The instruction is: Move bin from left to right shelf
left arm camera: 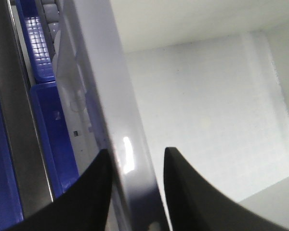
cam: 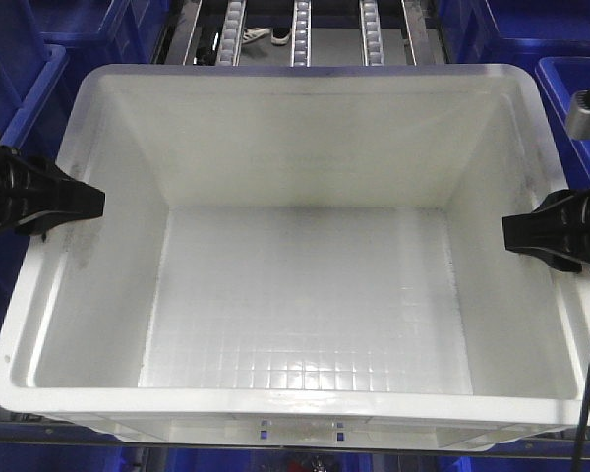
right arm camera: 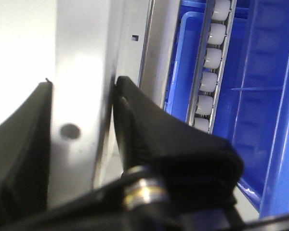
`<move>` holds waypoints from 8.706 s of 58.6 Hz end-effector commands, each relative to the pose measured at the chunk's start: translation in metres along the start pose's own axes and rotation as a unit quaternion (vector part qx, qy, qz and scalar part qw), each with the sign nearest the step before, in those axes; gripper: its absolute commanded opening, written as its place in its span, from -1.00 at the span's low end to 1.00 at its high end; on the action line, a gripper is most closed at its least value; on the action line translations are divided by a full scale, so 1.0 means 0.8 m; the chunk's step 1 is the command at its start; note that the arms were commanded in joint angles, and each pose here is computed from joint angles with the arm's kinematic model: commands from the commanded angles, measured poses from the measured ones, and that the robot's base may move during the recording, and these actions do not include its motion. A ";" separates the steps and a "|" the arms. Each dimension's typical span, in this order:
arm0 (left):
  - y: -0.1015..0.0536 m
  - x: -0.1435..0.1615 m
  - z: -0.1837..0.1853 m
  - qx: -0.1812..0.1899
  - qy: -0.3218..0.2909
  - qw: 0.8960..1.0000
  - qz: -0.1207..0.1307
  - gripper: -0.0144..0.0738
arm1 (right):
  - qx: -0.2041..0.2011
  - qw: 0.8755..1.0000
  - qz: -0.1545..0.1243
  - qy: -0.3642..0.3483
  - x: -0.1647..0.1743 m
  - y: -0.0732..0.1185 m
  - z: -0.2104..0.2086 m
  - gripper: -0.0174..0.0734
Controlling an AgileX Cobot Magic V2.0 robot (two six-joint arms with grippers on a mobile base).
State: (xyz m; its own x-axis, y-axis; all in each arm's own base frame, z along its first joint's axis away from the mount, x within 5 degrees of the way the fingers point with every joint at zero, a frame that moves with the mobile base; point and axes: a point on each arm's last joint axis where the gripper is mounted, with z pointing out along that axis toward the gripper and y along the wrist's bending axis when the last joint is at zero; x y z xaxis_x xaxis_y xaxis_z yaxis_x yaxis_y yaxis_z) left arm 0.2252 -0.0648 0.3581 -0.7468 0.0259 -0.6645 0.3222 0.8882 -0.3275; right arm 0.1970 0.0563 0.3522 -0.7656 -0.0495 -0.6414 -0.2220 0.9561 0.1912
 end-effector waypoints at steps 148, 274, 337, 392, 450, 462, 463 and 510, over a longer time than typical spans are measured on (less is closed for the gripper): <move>-0.018 -0.026 -0.027 0.026 -0.103 0.994 -0.006 -0.68 | -0.040 0.994 -0.004 -0.100 -0.025 0.015 -0.025 -0.63; -0.018 -0.026 -0.027 0.026 -0.103 0.994 -0.006 -0.68 | -0.040 0.994 -0.004 -0.097 -0.024 0.015 -0.024 -0.63; -0.018 -0.026 -0.027 0.026 -0.102 0.994 -0.006 -0.68 | -0.040 0.995 -0.005 -0.096 -0.024 0.015 -0.024 -0.63; -0.018 -0.026 -0.027 0.026 -0.102 0.994 -0.006 -0.68 | -0.040 0.995 -0.005 -0.096 -0.024 0.015 -0.024 -0.63; -0.018 -0.026 -0.027 0.026 -0.102 0.994 -0.006 -0.68 | -0.041 0.994 -0.004 -0.097 -0.024 0.015 -0.024 -0.63; -0.018 -0.026 -0.027 0.026 -0.101 0.994 -0.006 -0.68 | -0.041 0.994 -0.004 -0.097 -0.024 0.015 -0.024 -0.63; -0.018 -0.026 -0.027 0.026 -0.101 0.994 -0.006 -0.68 | -0.041 0.994 -0.004 -0.097 -0.024 0.015 -0.024 -0.63; -0.018 -0.026 -0.027 0.026 -0.101 0.994 -0.006 -0.68 | -0.041 0.995 -0.004 -0.096 -0.024 0.015 -0.024 -0.63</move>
State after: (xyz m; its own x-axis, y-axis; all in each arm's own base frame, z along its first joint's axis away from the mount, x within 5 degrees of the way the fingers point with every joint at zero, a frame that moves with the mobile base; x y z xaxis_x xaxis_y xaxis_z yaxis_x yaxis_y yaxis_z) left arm 0.2252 -0.0645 0.3611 -0.7320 0.0116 -0.6812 0.3200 0.8885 -0.3287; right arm 0.1975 0.0563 0.3526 -0.7611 -0.0484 -0.6468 -0.2227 0.9561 0.1905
